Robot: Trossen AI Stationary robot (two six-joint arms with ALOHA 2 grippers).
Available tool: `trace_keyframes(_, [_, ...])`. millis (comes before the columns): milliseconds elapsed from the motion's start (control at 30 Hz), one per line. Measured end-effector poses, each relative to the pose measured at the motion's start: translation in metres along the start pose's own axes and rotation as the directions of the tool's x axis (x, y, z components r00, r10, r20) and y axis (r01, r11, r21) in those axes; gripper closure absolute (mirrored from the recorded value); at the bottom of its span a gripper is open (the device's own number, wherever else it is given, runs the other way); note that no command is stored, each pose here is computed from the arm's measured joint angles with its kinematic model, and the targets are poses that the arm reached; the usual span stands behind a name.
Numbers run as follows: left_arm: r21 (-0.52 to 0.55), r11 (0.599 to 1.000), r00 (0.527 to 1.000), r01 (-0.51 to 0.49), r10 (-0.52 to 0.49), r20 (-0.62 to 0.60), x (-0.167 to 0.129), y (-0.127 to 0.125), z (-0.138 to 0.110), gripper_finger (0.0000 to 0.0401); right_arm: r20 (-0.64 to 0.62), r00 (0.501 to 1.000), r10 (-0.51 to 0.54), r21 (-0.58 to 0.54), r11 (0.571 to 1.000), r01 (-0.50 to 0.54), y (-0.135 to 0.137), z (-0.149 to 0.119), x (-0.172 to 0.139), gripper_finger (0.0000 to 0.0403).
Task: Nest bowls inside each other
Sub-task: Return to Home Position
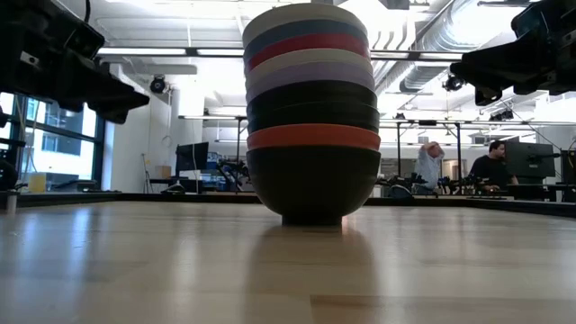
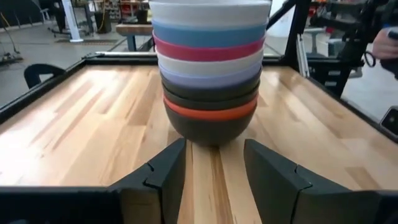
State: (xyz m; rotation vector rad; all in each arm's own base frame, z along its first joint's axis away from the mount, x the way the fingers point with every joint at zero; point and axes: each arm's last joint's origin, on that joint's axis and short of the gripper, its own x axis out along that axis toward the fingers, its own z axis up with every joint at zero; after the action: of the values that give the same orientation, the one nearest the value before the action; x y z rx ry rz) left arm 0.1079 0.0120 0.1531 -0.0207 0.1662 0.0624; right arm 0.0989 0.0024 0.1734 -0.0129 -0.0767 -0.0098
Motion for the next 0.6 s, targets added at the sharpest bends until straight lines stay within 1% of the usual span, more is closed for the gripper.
trace_keyframes(133, [0.031, 1.0, 1.0, -0.003, 0.003, -0.002, 0.0, 0.0001, -0.0002, 0.0252, 0.0, 1.0, 0.0, 0.001, 1.0, 0.0, 0.0, 0.0, 0.0, 0.0277])
trace_keyframes(367, [0.039, 0.999, 1.0, 0.014, -0.014, 0.003, 0.0001, -0.0004, 0.0003, 0.0252, -0.004, 1.0, 0.008, 0.001, 1.0, -0.008, 0.0003, -0.0004, 0.0, 0.0277])
trace_keyframes(533, [0.037, 0.999, 1.0, -0.001, 0.0, 0.006, 0.0001, 0.0, 0.0006, 0.0252, -0.005, 1.0, 0.007, -0.008, 1.0, -0.007, 0.0002, -0.0005, 0.0, 0.0277])
trace_keyframes(600, [0.06, 0.998, 1.0, -0.004, 0.003, 0.028, 0.0, 0.0001, 0.0027, 0.0252, 0.005, 1.0, 0.002, -0.019, 1.0, -0.002, 0.0001, 0.0005, 0.0, 0.0277])
